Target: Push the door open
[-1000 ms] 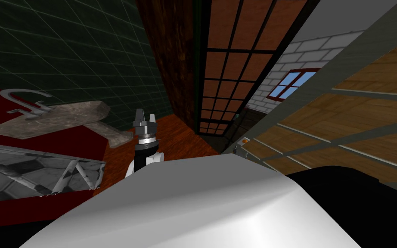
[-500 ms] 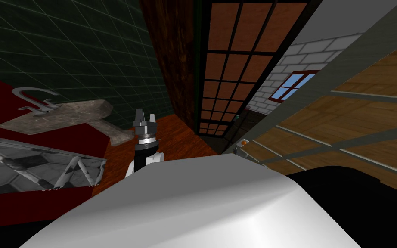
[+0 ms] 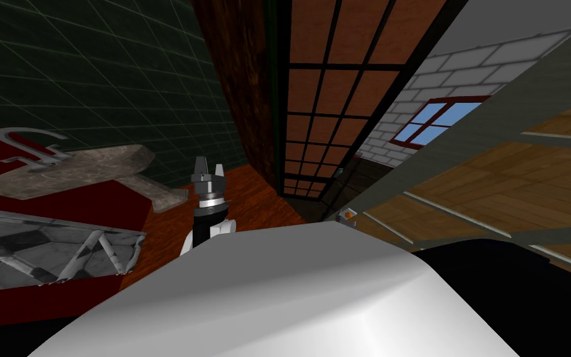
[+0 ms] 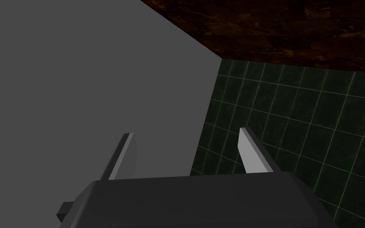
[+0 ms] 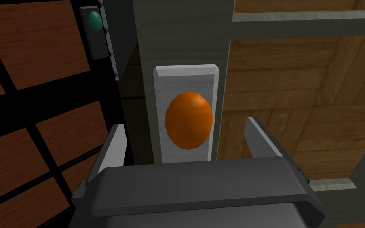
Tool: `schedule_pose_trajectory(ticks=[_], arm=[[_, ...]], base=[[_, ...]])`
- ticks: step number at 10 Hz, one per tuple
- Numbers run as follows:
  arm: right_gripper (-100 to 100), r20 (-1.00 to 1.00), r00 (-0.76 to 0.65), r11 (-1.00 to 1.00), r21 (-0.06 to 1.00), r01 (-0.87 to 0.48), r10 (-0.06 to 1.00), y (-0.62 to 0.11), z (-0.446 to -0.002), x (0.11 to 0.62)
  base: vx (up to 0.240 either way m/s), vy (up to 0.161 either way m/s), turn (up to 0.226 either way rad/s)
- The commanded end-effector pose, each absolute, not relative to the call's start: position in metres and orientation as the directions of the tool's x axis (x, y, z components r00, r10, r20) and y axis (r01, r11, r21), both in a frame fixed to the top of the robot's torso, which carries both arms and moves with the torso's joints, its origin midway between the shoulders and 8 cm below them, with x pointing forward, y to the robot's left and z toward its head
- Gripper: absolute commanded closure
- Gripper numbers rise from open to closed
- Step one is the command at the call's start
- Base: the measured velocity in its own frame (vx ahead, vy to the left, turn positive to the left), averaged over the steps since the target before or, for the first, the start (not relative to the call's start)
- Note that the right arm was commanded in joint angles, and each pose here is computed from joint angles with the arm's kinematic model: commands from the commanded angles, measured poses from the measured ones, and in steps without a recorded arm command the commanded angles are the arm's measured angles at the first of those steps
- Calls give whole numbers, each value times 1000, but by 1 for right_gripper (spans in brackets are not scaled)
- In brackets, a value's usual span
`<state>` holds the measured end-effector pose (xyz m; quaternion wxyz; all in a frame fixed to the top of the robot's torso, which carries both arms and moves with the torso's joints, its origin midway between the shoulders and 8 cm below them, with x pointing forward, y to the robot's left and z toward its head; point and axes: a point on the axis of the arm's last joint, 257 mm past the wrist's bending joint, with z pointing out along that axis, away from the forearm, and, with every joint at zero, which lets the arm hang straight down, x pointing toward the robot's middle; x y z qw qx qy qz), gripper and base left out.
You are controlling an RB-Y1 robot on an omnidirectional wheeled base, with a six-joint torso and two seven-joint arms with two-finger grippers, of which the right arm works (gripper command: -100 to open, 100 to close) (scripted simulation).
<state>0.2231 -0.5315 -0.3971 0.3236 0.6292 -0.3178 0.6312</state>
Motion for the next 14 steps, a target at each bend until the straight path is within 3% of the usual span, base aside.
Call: schedule_pose_trajectory(ticks=[1, 2, 3, 9, 14], arm=[[-100, 1000, 1, -586, 5, -810, 8, -532, -398, 223], [-100, 1000, 1, -587, 5, -809, 8, -532, -398, 223], [100, 1000, 1, -587, 5, -809, 8, -532, -398, 223], [100, 1000, 2, -567, 8, -824, 11, -540, -397, 218], [100, 1000, 2, -508, 8, -861, 12, -557, -396, 201]], base=[[127, -174, 11], [57, -83, 15], [-10, 12, -23], [4, 0, -2], [144, -126, -16]])
